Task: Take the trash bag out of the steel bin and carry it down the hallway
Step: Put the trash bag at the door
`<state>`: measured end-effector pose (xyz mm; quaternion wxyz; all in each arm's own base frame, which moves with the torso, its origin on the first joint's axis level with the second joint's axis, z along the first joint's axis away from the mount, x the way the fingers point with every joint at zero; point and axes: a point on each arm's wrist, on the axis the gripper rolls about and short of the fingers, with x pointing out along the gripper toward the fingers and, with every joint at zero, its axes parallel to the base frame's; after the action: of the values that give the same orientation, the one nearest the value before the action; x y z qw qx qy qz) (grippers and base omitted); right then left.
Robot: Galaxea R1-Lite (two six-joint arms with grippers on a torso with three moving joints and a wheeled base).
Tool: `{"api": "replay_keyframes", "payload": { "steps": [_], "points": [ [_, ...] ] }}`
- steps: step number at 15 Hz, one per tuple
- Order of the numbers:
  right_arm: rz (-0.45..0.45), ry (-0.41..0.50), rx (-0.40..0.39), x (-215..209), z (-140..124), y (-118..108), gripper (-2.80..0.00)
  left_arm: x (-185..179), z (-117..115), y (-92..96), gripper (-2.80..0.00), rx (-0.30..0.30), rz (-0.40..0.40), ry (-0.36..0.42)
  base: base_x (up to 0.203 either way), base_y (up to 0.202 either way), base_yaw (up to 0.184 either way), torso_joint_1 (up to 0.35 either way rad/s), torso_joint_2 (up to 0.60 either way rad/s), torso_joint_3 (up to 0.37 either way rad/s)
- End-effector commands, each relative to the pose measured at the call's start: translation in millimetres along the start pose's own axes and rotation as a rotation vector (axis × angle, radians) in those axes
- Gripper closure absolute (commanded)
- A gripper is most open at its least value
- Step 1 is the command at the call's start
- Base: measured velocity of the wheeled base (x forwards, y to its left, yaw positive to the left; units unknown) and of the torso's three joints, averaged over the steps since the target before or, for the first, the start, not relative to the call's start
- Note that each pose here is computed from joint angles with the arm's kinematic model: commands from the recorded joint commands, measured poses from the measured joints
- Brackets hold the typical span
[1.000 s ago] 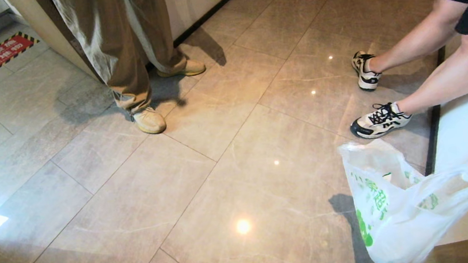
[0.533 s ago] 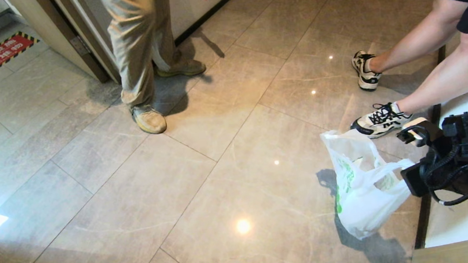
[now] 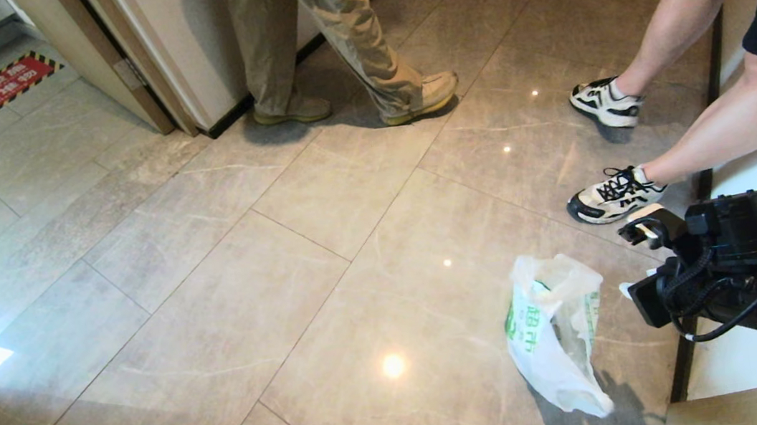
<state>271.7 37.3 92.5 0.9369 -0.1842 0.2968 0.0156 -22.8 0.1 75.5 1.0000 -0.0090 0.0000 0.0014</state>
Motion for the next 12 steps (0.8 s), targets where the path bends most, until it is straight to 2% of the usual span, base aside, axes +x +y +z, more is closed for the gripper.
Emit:
{"api": "replay_keyframes", "payload": {
  "steps": [1, 4, 6, 8, 11, 12],
  "points": [
    [0.001, -0.017, -0.003, -6, 3, 0, -2.8, 0, 0, 0.0, 0.0, 0.0, 0.0, 0.0, 0.0, 0.0, 0.0, 0.0, 0.0, 0.0],
    [0.003, -0.049, 0.005, -25, 11, -4, -2.8, 0, 0, 0.0, 0.0, 0.0, 0.001, 0.0, 0.0, 0.0, 0.0, 0.0, 0.0, 0.0],
    [-0.003, -0.074, 0.026, -52, 15, -12, -2.8, 0, 0, 0.0, 0.0, 0.0, 0.002, 0.0, 0.0, 0.0, 0.0, 0.0, 0.0, 0.0],
    [-0.002, -0.068, 0.077, -88, 12, -20, -2.8, 0, 0, 0.0, 0.0, 0.0, 0.001, 0.0, 0.0, 0.0, 0.0, 0.0, 0.0, 0.0],
    [0.019, 0.017, 0.179, -127, -8, -23, -2.8, 0, 0, 0.0, 0.0, 0.0, 0.001, 0.001, 0.0, 0.0, 0.0, 0.0, 0.0, 0.0],
    [0.023, 0.016, 0.22, -136, -12, -24, -2.8, 0, 0, 0.0, 0.0, 0.0, 0.0, 0.0, 0.0, 0.0, 0.0, 0.0, 0.0, 0.0]
  ]
}}
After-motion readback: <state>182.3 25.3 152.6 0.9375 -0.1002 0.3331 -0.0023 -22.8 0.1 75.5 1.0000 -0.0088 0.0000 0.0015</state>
